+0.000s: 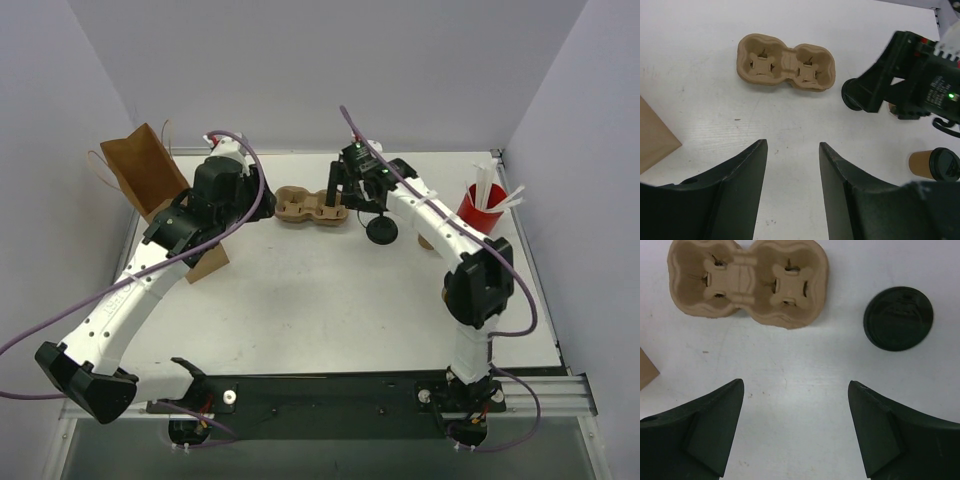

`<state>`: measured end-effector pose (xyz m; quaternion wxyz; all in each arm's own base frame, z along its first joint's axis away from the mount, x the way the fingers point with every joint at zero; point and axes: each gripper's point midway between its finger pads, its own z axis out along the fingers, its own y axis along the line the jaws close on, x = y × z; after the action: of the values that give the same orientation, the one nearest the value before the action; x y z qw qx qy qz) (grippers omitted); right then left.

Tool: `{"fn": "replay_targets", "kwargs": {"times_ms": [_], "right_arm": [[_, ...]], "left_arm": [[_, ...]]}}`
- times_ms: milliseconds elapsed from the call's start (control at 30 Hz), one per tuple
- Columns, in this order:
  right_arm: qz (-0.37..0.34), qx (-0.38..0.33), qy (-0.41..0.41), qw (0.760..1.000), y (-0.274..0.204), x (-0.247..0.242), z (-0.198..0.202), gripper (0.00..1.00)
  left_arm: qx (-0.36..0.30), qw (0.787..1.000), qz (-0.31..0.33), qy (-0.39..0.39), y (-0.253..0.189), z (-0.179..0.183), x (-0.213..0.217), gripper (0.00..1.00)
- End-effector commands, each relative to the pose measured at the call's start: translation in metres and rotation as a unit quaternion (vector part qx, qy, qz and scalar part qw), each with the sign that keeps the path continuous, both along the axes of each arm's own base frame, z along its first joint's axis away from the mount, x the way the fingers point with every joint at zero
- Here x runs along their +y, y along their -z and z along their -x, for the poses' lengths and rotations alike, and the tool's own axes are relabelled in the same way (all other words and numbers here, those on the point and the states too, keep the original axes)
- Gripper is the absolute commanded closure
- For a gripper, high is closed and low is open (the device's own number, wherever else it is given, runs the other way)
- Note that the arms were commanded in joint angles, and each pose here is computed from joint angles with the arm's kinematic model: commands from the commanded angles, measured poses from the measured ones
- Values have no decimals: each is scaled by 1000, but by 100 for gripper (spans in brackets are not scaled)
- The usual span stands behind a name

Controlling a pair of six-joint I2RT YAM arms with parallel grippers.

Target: Pack the takeout coffee

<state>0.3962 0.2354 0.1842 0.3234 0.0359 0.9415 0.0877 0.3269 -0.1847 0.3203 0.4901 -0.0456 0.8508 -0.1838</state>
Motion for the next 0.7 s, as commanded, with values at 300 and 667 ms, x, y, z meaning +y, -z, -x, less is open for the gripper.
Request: {"fn": "replay_targets", "kwargs": {"times_ms": [300, 667], "right_arm": [[13, -51, -7, 999, 53, 70, -75, 24], [4, -73, -19, 997, 62, 104, -98, 24]], "left_arm": [[29, 999, -16, 5, 30, 28, 16, 44], [52, 998, -18, 15, 61, 34, 14, 44]]}}
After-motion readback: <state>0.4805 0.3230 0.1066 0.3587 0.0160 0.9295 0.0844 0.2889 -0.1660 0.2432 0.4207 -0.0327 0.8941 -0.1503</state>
